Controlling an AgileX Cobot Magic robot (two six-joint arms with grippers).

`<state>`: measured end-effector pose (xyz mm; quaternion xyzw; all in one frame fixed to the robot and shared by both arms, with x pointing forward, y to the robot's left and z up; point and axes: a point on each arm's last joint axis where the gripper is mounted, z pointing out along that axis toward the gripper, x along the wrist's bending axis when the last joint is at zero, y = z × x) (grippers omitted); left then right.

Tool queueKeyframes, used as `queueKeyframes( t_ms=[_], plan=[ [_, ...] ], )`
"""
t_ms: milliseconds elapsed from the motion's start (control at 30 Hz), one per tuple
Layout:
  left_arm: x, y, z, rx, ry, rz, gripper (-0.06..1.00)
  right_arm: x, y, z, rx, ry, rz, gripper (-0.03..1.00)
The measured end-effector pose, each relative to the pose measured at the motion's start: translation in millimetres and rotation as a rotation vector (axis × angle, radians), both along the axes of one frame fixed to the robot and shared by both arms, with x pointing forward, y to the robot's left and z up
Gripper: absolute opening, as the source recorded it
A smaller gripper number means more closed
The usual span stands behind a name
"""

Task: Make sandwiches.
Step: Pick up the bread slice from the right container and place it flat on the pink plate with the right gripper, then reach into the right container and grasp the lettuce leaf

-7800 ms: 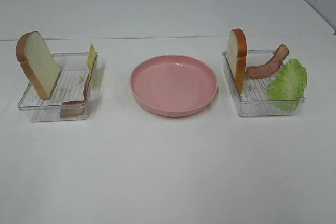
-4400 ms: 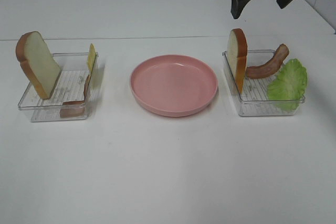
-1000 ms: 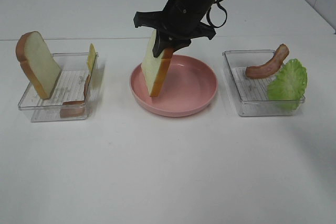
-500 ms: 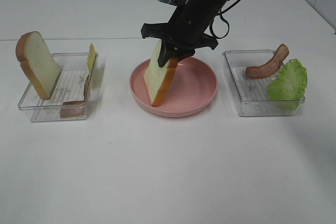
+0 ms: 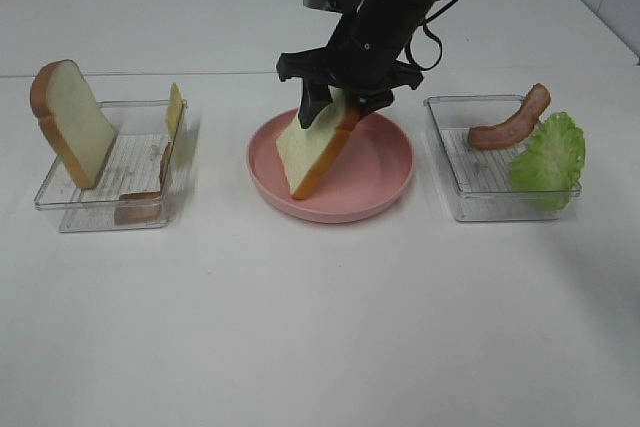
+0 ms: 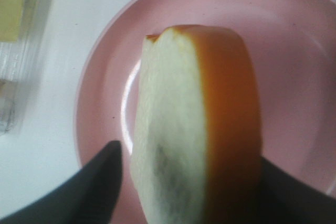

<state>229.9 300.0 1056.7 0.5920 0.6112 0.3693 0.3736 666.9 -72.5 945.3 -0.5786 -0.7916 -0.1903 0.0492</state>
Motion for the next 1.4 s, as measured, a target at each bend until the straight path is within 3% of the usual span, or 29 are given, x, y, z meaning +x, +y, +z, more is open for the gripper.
queueKeyframes(
  t_ms=[33, 133, 200, 500, 700, 1000, 1167, 1400],
  plan=[
    [0, 0, 0, 0.0, 0.0, 0.0, 0.97, 1, -2, -1, -0.028, -0.013, 0.01, 0.78],
    [0, 0, 0, 0.0, 0.0, 0.0, 0.97, 1, -3, -1, -0.039, -0.018, 0.014, 0.84],
    [0, 0, 0, 0.0, 0.0, 0.0, 0.97, 2, -7, -2, -0.088, -0.036, 0.033, 0.96],
    [0, 0, 0, 0.0, 0.0, 0.0, 0.97, 2, -16, 11, -0.175, -0.086, 0.067, 0.98],
    [0, 0, 0, 0.0, 0.0, 0.0, 0.97, -9, -28, 66, -0.22, -0.188, 0.083, 0.98],
    [0, 0, 0, 0.0, 0.0, 0.0, 0.97, -26, -49, 118, -0.34, -0.264, 0.073, 0.98],
    [0, 0, 0, 0.0, 0.0, 0.0, 0.97, -35, -79, 145, -0.446, -0.27, 0.028, 0.98],
    [0, 0, 0, 0.0, 0.0, 0.0, 0.97, -35, -126, 164, -0.466, -0.243, -0.088, 0.98]
  ],
)
